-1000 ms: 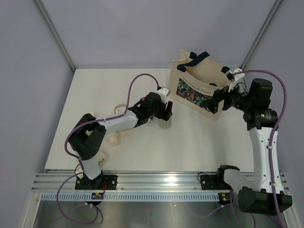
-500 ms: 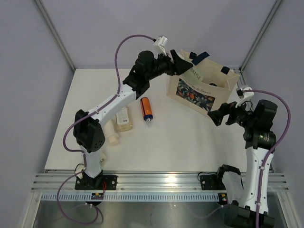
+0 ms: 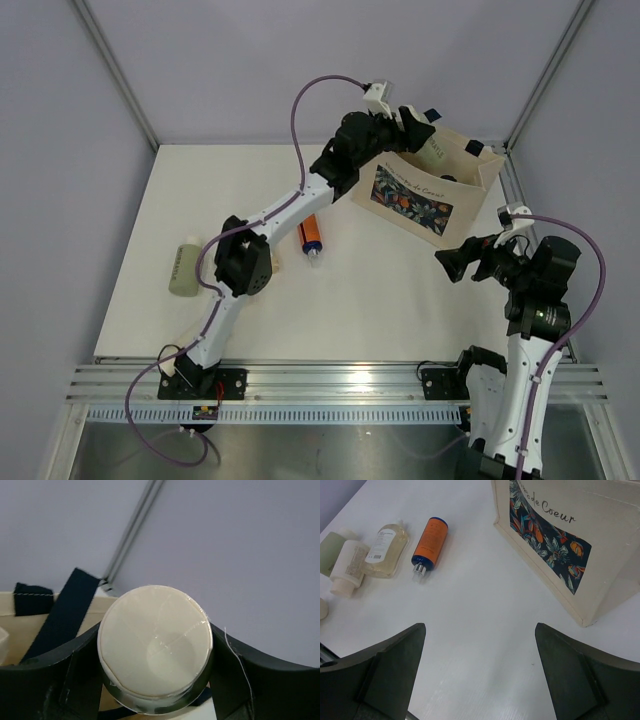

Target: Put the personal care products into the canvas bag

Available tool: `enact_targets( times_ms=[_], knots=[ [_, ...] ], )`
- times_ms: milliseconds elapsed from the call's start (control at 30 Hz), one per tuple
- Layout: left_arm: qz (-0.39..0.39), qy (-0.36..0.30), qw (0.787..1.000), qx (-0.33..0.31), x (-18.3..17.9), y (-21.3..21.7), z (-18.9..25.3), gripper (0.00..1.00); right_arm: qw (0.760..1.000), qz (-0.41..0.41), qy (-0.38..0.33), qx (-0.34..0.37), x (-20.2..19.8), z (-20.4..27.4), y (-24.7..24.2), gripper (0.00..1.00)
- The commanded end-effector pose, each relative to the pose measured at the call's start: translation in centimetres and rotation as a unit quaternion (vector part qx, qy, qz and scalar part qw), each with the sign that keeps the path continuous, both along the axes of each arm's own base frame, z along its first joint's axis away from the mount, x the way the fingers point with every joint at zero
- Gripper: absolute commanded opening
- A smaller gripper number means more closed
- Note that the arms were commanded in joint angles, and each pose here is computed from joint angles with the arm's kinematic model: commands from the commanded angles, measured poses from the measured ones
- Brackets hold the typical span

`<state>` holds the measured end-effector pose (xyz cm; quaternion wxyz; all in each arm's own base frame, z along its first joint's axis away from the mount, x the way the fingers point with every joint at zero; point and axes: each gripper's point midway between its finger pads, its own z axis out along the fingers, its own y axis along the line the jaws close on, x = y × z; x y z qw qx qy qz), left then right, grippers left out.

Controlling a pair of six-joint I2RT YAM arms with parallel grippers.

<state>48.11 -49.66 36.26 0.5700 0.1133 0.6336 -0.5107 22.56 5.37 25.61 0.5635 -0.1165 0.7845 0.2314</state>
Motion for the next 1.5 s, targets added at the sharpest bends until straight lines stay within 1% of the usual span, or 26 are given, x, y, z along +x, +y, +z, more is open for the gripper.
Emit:
enact_targets(
  times_ms=[0,33,200,300,433,467,533,600,633,667,700,767,800,967,1033,1100,1167,1200,1233,1267,1300,1333,1367,1400,1433,1467],
  knots=[
    [0.103,-0.137,0.985,0.000,1.0,2.3,7.7,0.00,0.999,0.011,-0.033,-0.004,-0.1,1.1,0.3,1.00],
    [0.142,-0.141,0.979,0.040,2.0,2.9,6.4,0.00,0.999,0.015,-0.034,-0.003,-0.2,1.1,0.5,0.99],
    [0.189,-0.145,0.965,0.110,3.0,3.1,3.1,0.00,0.999,0.020,-0.038,0.000,-0.3,1.2,0.6,0.99],
    [0.189,-0.144,0.960,0.146,3.7,2.6,0.6,0.00,0.999,0.024,-0.039,0.001,-0.5,1.2,0.8,1.00],
    [0.167,-0.124,0.959,0.194,3.9,1.5,-3.9,0.00,0.999,0.028,-0.041,0.001,-0.6,1.2,0.9,0.99],
    [0.160,-0.117,0.959,0.202,4.0,1.2,-5.1,0.03,0.999,0.029,-0.041,0.000,-0.6,1.2,0.9,0.99],
    [0.149,-0.106,0.962,0.204,3.8,0.9,-6.2,0.15,0.999,0.032,-0.040,0.001,-0.6,1.2,1.0,0.99],
    [0.140,-0.095,0.965,0.200,3.6,0.6,-6.8,0.43,0.999,0.033,-0.041,-0.002,-0.7,1.2,0.9,0.99],
    [0.138,-0.092,0.967,0.194,3.6,0.5,-6.6,0.58,0.999,0.034,-0.042,-0.003,-0.7,1.3,1.0,1.00],
    [0.136,-0.088,0.969,0.187,3.5,0.5,-6.3,0.69,0.999,0.035,-0.041,-0.004,-0.7,1.2,1.0,1.00],
    [0.131,-0.083,0.972,0.177,3.3,0.4,-5.7,0.83,0.998,0.037,-0.040,-0.004,-0.7,1.2,1.0,1.00],
    [0.128,-0.078,0.976,0.161,2.9,0.3,-4.6,0.95,0.999,0.040,-0.036,-0.007,-0.6,1.0,0.9,0.99],
    [0.123,-0.077,0.978,0.148,2.5,0.3,-3.5,0.99,0.998,0.050,-0.038,-0.009,-0.7,1.3,1.1,1.00],
    [0.106,-0.065,0.986,0.110,1.3,1.0,-0.2,0.99,0.994,0.110,-0.003,-0.017,-0.6,0.9,1.6,1.00],
    [0.099,-0.065,0.988,0.097,0.3,1.7,1.6,0.99,0.990,0.136,-0.007,-0.032,-0.9,1.5,1.8,0.99],
    [0.092,-0.069,0.989,0.094,-0.7,2.4,3.1,0.99,0.988,0.150,-0.005,-0.037,-0.4,2.1,1.7,0.99],
    [0.094,-0.079,0.988,0.091,-2.0,4.0,5.4,0.99,0.984,0.172,0.003,-0.044,-0.2,1.9,1.9,0.98],
    [0.085,-0.089,0.988,0.095,-2.9,4.6,6.2,0.99,0.983,0.173,0.002,-0.059,0.1,2.3,1.9,0.98],
    [0.084,-0.094,0.987,0.096,-3.3,5.4,6.9,0.99,0.977,0.200,0.009,-0.068,0.1,2.0,3.0,0.97],
    [0.082,-0.104,0.987,0.092,-5.0,6.9,8.8,0.99,0.974,0.213,0.011,-0.080,0.2,2.0,3.7,0.97],
    [0.086,-0.114,0.985,0.098,-5.6,8.0,9.6,0.99,0.972,0.210,0.019,-0.108,0.6,1.6,3.9,0.97],
    [0.091,-0.120,0.983,0.104,-6.1,9.2,10.3,0.99,0.963,0.244,0.017,-0.115,0.4,1.6,6.1,0.97],
    [0.094,-0.123,0.982,0.111,-6.8,10.4,10.9,0.99,0.958,0.258,0.028,-0.121,0.6,1.1,7.1,0.97],
    [0.098,-0.128,0.978,0.129,-8.4,12.6,11.4,0.99,0.956,0.257,0.033,-0.139,1.1,0.9,7.6,0.97],
    [0.108,-0.129,0.976,0.140,-8.7,14.3,11.5,0.99,0.954,0.265,0.038,-0.138,1.4,0.9,8.6,0.96],
    [0.115,-0.126,0.973,0.154,-9.4,15.7,11.3,0.99,0.946,0.289,0.057,-0.138,1.6,0.0,10.2,0.96]
  ],
)
